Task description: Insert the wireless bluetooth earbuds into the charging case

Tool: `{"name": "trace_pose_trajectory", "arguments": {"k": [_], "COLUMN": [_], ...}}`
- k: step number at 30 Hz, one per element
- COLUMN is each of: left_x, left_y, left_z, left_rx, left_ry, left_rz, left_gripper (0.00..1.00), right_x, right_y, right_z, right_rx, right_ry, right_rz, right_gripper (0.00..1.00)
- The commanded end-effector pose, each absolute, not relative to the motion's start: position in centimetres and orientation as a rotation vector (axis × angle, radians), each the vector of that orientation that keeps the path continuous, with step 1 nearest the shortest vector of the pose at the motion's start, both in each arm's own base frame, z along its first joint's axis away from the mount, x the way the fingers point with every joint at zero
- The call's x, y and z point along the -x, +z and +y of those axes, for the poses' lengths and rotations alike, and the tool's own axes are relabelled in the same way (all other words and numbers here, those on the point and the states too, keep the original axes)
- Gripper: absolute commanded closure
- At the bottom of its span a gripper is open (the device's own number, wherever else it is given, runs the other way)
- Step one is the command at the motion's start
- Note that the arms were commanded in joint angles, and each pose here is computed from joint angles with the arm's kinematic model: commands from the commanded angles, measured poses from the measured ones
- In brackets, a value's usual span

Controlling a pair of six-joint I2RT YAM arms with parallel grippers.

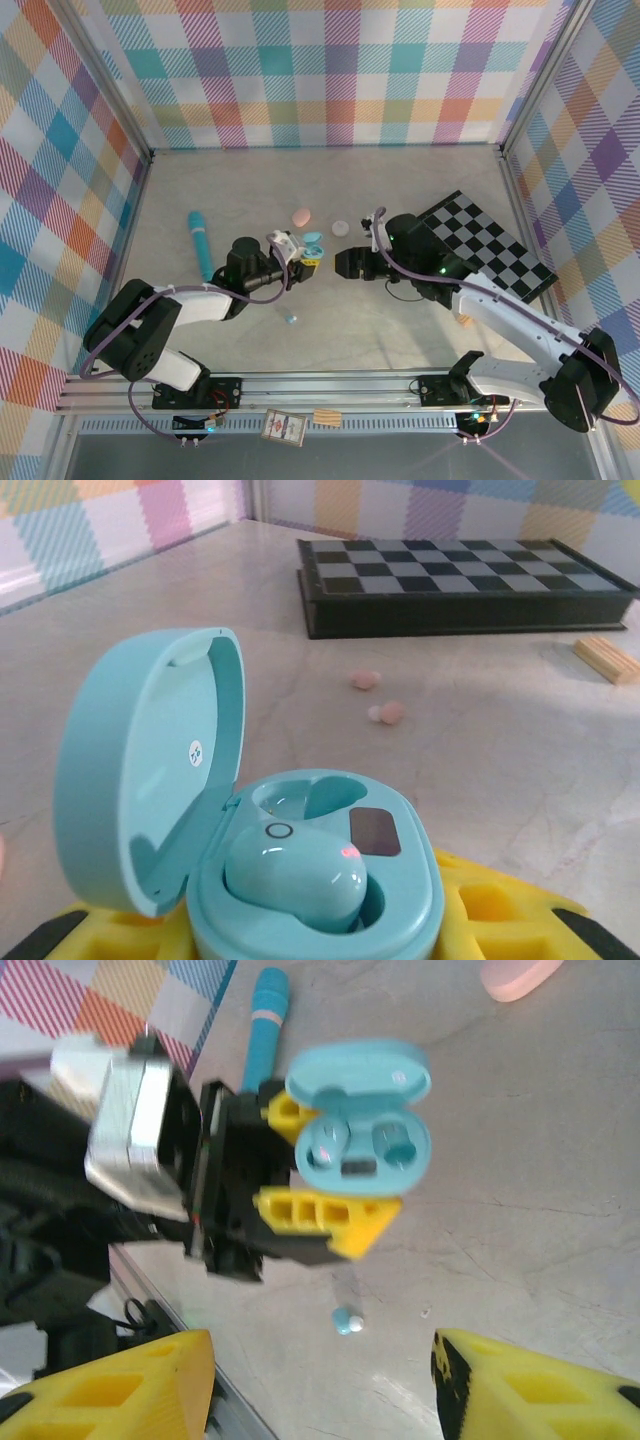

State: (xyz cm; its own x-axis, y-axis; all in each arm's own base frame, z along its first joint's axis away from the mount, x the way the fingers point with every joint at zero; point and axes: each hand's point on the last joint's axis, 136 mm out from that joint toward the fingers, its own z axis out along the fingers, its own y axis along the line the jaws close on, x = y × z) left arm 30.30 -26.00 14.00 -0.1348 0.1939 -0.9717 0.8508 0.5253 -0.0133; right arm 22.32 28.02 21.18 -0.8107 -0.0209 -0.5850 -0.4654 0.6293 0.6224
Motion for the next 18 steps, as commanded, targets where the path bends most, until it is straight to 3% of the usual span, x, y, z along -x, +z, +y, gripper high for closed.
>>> {"name": "trace_pose_trajectory", "arguments": {"k": [1,10,18], "left_x": [-31.3,-35.0,-38.0], "left_y": [16.5,18.7,20.4], "left_z": [-24.7,-20.3,-16.1], "left_rx": [-0.830,-0.663,-0.551], "left_ry": [-0.764,-0.734,-0.697], "left_rz": [1.560,1.551,1.542], "left_gripper": [0.68,0.68,0.69], "right_x": [-21.2,-17.6,-16.3], "right_y": [20.9,16.1,11.6], "right_z": [28.9,33.8,38.7], "right_rx": [0.606,1.203,1.510], "right_ry": [1.030,0.809,0.572], "right_rz": [2.212,2.085,2.055], "right_gripper": [0.40,0.41,0.42]}}
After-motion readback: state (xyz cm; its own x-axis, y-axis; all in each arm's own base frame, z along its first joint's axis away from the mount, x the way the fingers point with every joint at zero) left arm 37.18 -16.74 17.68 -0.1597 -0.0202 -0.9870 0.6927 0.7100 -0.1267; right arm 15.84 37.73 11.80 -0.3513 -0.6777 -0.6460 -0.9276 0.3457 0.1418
